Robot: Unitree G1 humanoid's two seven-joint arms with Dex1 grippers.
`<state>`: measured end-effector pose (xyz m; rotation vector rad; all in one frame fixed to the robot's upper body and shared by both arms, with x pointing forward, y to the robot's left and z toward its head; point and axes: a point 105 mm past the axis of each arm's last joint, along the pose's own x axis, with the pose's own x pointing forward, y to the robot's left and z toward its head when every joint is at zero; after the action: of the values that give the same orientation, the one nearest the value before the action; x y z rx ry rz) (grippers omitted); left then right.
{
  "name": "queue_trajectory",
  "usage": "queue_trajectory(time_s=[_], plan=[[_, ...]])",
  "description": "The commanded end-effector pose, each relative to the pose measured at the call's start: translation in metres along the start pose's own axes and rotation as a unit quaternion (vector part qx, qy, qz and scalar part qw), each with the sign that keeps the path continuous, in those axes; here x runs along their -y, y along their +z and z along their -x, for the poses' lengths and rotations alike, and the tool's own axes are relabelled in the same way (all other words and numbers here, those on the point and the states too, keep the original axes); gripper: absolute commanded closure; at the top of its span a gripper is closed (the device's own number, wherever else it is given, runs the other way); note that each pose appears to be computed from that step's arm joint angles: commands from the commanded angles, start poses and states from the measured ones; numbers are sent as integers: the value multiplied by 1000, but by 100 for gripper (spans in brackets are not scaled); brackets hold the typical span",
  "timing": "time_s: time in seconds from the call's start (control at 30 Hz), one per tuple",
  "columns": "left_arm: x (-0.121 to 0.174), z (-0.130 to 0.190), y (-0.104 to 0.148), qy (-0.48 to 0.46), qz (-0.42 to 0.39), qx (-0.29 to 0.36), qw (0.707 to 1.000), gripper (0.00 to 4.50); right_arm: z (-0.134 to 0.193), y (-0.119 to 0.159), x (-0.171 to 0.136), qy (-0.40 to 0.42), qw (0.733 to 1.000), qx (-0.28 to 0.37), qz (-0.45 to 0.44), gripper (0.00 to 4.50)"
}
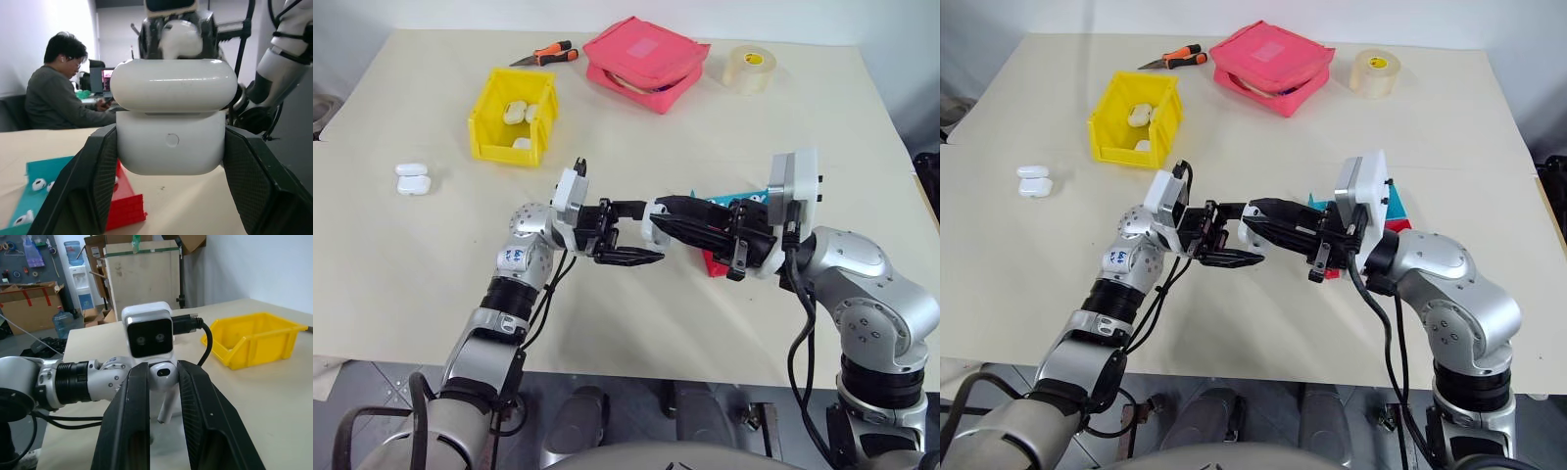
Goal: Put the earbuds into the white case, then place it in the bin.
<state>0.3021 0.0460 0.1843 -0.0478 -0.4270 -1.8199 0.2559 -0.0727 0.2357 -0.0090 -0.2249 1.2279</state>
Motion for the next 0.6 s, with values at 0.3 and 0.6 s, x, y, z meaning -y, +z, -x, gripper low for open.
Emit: queue_trajectory(time_s=[0.3, 0.6], plan=[[20, -10, 20, -95, -35, 35, 994, 171, -9, -10, 5, -2, 1000, 13, 16, 403], [17, -13, 25, -94, -46, 50, 993, 171, -11, -22, 5, -9, 1000, 13, 11, 403]])
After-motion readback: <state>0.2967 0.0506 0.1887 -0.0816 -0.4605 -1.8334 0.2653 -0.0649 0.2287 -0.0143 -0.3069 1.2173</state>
